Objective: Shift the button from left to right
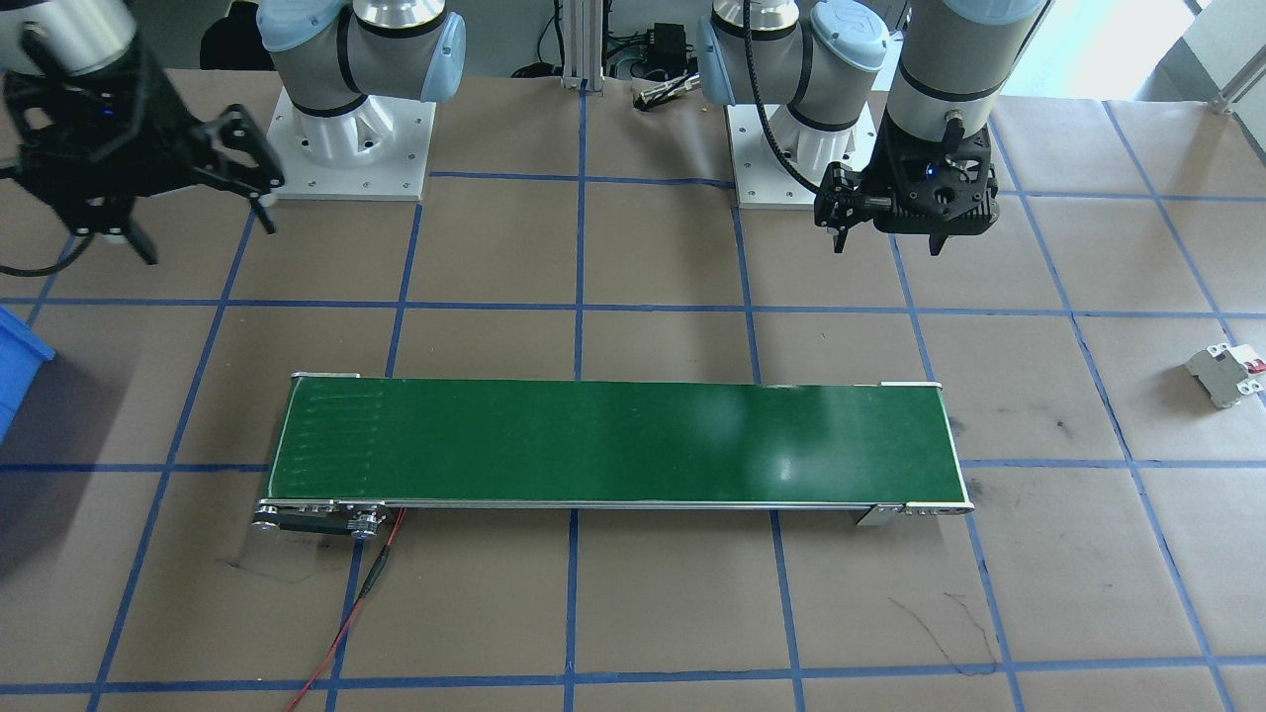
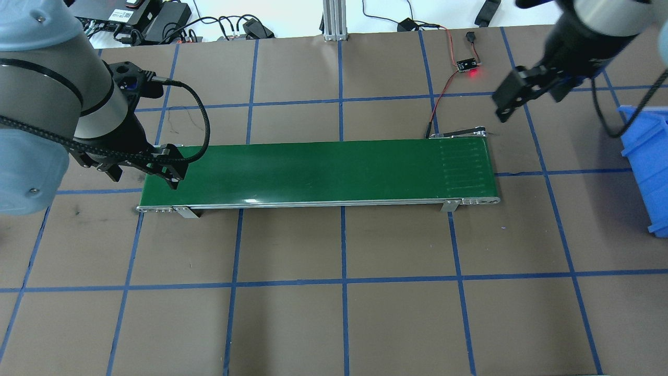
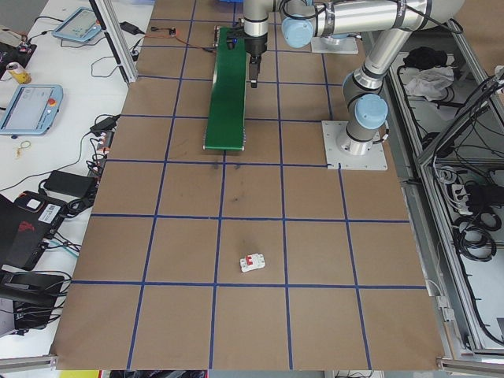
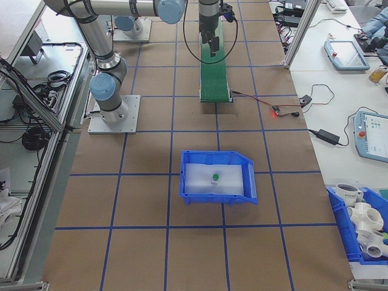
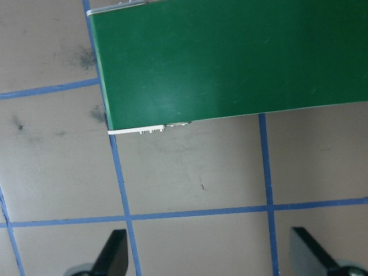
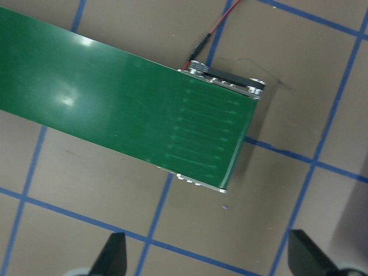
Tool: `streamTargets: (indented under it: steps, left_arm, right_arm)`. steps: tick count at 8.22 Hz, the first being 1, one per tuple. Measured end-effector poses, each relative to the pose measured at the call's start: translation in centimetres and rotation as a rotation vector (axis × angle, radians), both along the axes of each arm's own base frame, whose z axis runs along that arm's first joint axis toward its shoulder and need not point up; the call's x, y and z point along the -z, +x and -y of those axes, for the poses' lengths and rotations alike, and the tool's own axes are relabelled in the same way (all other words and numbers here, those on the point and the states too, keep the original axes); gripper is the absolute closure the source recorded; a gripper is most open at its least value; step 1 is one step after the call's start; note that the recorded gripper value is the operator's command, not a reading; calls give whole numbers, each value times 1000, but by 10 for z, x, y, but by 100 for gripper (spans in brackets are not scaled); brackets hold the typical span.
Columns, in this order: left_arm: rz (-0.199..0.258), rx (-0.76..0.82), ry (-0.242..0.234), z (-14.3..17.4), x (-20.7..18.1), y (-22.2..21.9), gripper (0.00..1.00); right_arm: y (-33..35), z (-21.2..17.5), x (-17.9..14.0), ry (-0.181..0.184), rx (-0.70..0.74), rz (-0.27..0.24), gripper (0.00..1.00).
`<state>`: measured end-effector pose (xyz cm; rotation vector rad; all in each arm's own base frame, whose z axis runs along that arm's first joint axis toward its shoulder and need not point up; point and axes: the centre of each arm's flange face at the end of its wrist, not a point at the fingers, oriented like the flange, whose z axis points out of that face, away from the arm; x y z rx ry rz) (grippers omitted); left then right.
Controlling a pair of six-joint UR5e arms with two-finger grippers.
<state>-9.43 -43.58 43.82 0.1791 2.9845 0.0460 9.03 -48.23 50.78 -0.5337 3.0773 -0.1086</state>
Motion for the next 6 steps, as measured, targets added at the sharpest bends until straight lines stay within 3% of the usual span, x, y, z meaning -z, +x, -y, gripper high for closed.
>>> streamTargets:
  steps: [2,6]
  left_arm:
    - [-1,9,6,0,2,0,0]
    - [2,23,15,3,5,0,0]
  right_arm:
    - [71,1,21,34,98,19,0]
    - [89,2,33,52,123,0,0]
